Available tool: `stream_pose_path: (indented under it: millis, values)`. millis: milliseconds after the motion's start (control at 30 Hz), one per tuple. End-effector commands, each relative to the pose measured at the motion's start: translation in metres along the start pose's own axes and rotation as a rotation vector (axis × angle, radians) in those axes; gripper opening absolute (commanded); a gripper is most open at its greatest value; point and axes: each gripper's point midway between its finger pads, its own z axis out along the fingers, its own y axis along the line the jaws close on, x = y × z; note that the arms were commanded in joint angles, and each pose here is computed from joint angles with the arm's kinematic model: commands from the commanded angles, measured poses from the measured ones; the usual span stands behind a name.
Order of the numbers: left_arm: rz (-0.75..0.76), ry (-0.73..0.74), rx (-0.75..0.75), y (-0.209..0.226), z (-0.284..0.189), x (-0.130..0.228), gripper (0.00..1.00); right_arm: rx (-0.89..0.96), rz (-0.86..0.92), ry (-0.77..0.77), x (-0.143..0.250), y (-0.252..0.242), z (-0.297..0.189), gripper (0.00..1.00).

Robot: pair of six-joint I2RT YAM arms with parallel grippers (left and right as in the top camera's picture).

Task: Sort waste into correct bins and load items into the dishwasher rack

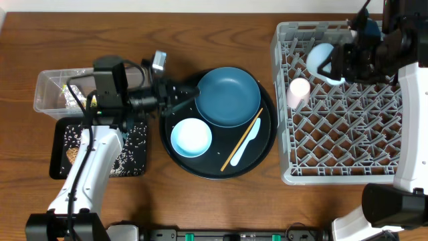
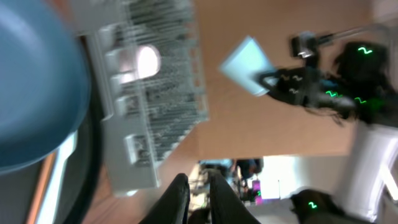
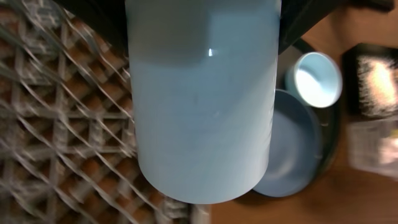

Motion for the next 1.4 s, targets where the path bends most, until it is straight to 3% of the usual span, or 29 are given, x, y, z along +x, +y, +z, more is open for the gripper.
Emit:
stream_pose_path:
  millis: [0,533,700,900,1367]
  values:
    - [0.136,-0.05,-0.129,0.025,-0.003,-0.005,0.14,0.133,0.101,0.005,0.003,-0.025,-0.001,0.15]
    - [0.01,-0.02,-0.481,0.093,-0.012,0.025,0.1,0.163,0.222,0.121,0.032,-0.056,-0.008,0.12]
    - [0.016,0.003,-0.504,0.095,-0.006,0.032,0.1,0.146,0.209,0.151,0.037,-0.049,-0.001,0.11]
    - [0.02,0.008,-0.586,0.106,-0.006,0.036,0.1,0.161,0.204,0.289,0.065,-0.054,0.026,0.12]
    - [0.004,0.087,-0.642,0.113,-0.002,0.06,0.1,0.206,0.451,0.386,0.077,-0.142,0.041,0.05]
